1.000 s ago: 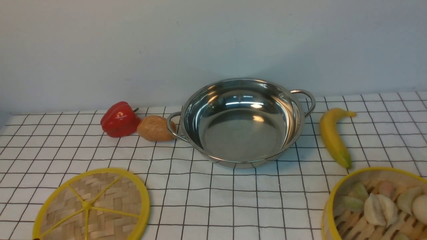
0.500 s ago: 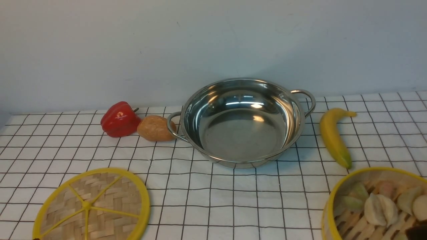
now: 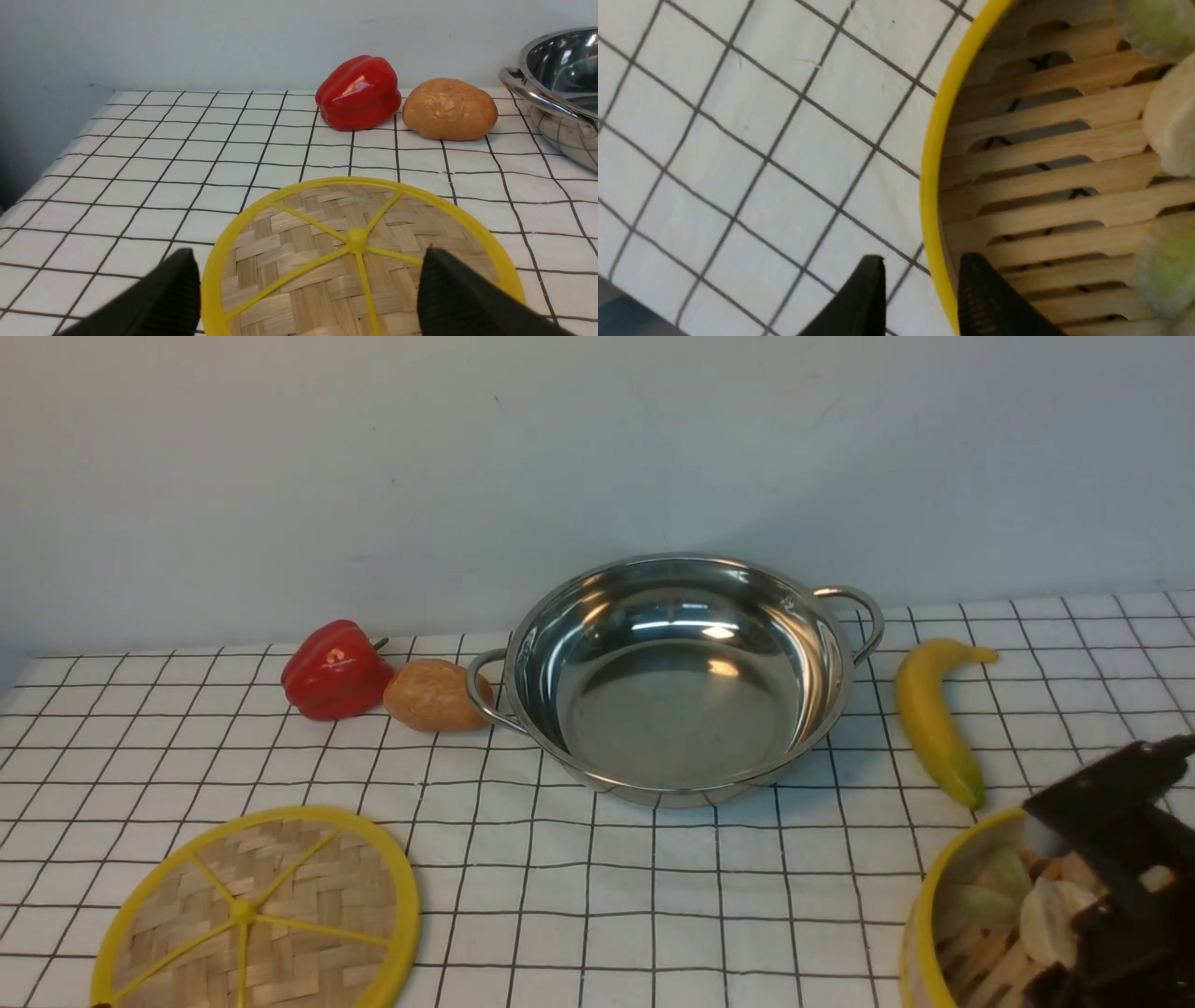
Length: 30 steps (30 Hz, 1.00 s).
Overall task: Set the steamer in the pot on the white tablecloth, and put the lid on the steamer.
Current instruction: 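Reach for and grasp the rim of the bamboo steamer holding the buns with the right gripper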
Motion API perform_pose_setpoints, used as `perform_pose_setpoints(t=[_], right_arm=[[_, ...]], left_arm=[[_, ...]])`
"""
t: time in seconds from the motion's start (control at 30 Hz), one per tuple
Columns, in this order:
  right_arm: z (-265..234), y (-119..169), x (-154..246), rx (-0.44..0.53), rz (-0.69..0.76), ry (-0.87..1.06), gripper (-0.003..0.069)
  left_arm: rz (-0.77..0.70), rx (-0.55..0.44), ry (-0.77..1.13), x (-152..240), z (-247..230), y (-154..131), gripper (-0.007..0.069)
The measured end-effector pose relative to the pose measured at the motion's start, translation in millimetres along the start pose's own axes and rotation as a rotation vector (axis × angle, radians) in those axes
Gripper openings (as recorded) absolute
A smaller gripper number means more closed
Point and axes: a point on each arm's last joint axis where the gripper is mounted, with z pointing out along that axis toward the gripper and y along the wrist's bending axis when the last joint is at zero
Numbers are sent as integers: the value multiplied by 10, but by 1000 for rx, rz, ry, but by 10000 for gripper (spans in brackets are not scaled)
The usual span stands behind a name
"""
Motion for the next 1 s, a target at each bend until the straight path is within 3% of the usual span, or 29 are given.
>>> perform_pose_setpoints(t=[0.23, 0.47, 0.7, 1.0], right_arm=[[100, 107, -253, 7, 104, -28, 240], [302, 75, -442, 65, 83, 29, 246], [567, 16, -434, 119, 87, 135, 332], [571, 22, -456, 111, 91, 111, 356]], left_arm=[[0, 0, 0, 0, 0, 0, 578], [0, 0, 0, 0, 0, 0, 578], [0, 0, 0, 0, 0, 0, 578], [0, 0, 0, 0, 0, 0, 578]])
